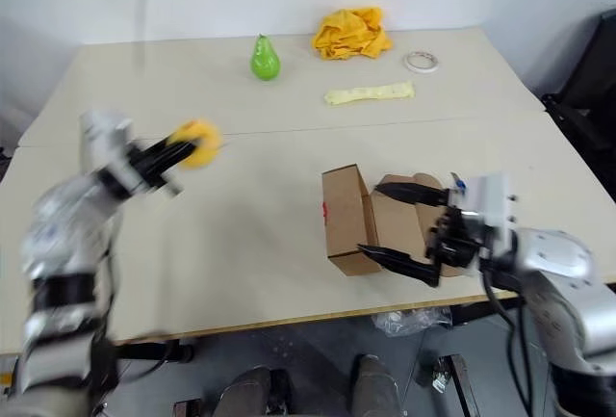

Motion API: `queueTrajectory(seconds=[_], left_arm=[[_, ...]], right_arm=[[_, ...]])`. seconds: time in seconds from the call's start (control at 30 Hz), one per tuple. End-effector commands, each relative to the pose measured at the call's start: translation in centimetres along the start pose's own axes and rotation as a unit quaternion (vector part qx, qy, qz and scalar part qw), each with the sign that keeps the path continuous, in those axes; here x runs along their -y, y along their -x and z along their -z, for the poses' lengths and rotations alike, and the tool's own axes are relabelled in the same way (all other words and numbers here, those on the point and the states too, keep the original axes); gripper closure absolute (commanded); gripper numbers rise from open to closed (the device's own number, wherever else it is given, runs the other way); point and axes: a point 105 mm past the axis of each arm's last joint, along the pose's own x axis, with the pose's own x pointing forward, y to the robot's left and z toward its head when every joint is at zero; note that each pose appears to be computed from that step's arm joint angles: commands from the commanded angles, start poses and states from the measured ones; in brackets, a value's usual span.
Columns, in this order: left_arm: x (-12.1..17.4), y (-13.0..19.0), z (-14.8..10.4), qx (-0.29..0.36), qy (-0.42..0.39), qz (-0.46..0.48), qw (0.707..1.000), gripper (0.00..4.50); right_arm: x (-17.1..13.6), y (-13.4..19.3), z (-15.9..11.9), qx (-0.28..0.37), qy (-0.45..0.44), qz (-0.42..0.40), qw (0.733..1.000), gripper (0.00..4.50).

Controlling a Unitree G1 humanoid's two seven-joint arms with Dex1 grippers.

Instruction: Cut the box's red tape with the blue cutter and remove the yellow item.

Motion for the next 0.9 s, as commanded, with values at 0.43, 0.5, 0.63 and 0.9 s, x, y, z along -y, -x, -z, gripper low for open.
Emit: queueTrajectory(seconds=[0.43, 0.5, 0.63, 0.9], left_arm=[[1.8, 4.4, -0.5, -0.021, -0.002, -0.024, 0.999, 1.28], [2.1, 4.9, -1.3, -0.019, -0.014, -0.001, 1.0, 0.66], [0.9, 9.7, -2.1, -0.06, -0.01, 0.01, 0.998, 0.36], [1.4, 16.3, 0.4, -0.149, -0.067, -0.011, 0.986, 0.36]], right_arm=[[2.6, -2.0, 1.6, 0.03, 0.053, 0.01, 0.998, 0.0], [2.4, -1.8, 1.6, 0.026, 0.053, 0.006, 0.998, 0.0], [2.0, 0.0, 0.7, 0.0, 0.059, -0.008, 0.998, 0.0], [1.7, 5.3, 1.0, -0.085, 0.061, 0.033, 0.994, 0.0]])
